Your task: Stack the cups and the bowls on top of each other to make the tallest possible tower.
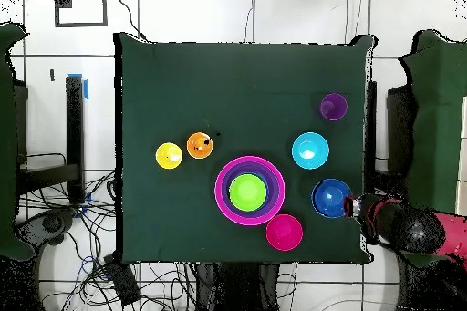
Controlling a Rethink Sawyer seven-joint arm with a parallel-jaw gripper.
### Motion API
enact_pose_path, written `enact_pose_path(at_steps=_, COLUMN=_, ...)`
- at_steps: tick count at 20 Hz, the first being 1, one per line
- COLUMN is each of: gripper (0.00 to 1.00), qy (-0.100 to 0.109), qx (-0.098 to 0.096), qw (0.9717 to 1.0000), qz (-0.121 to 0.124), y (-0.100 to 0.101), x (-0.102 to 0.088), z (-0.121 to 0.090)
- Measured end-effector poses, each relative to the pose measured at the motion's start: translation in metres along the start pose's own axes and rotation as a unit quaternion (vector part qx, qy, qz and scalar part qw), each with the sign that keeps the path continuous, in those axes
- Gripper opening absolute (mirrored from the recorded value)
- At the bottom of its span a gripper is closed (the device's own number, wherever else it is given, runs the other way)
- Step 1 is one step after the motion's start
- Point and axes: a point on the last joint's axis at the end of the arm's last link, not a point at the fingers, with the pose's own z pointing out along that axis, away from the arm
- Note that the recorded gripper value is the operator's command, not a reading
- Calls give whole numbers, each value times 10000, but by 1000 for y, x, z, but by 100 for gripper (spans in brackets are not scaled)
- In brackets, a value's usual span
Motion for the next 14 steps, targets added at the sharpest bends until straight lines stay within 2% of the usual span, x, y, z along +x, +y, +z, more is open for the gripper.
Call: enact_pose_path(at_steps=14, gripper=0, qy=-59, qx=113, qw=9999, qz=49, y=19, x=-8, z=-55)
